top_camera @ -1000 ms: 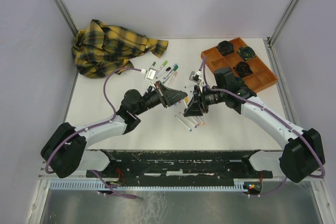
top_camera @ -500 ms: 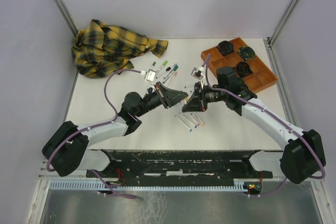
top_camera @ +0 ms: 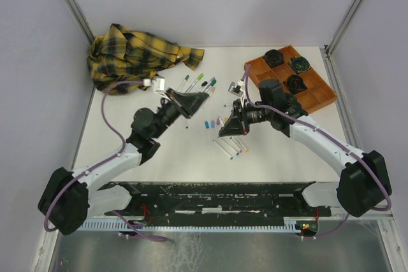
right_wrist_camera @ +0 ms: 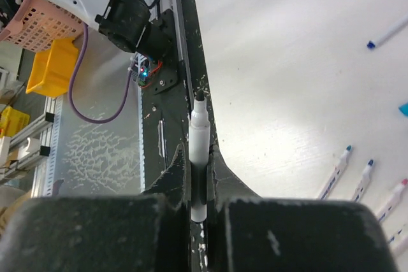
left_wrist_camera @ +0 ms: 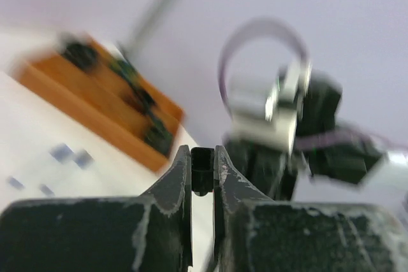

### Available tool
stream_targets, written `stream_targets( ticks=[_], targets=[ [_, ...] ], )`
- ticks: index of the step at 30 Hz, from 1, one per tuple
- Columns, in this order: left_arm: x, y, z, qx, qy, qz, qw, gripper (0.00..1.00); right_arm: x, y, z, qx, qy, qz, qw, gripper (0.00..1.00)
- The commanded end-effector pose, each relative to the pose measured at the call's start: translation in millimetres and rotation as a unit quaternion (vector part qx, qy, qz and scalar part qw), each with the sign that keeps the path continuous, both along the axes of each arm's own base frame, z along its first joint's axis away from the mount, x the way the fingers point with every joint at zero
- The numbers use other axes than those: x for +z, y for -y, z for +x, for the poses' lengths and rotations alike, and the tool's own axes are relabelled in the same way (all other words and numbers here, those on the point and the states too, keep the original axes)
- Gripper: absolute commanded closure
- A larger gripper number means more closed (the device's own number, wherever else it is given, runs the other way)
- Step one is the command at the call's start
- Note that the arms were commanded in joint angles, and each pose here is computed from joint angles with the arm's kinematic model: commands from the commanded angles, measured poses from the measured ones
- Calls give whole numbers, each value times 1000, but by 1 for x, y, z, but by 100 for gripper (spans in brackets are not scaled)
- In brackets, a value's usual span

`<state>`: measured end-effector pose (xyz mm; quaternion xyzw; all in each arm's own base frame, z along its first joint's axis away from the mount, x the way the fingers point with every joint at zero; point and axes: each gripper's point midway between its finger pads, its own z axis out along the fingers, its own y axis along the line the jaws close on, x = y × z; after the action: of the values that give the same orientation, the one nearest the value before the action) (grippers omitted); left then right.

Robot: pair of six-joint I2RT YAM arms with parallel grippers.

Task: Open the pen caps
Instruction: Open the pen cap from the pen.

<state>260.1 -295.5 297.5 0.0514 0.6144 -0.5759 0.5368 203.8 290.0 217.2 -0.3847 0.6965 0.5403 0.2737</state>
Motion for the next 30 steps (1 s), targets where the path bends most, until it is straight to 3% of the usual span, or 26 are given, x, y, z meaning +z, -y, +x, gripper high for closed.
stream_targets(
  ticks=[1,8,14,22,30],
  targets=[
    [95,-79,47,195,124,-39,972,97,-10,9,-1,0,-22,-21,1000,100],
    [120,-102,52,235,146,-44,960,97,-23,14,6,-7,-8,-59,998,100],
    [68,-100,57,230,70,-19,970,97,-45,42,30,-59,44,-181,981,100],
    [-19,-80,54,175,-39,7,984,97,-84,96,71,-130,103,-357,919,99],
    [-69,-66,45,128,-117,19,985,97,-142,125,87,-151,33,-481,863,97]
  ],
)
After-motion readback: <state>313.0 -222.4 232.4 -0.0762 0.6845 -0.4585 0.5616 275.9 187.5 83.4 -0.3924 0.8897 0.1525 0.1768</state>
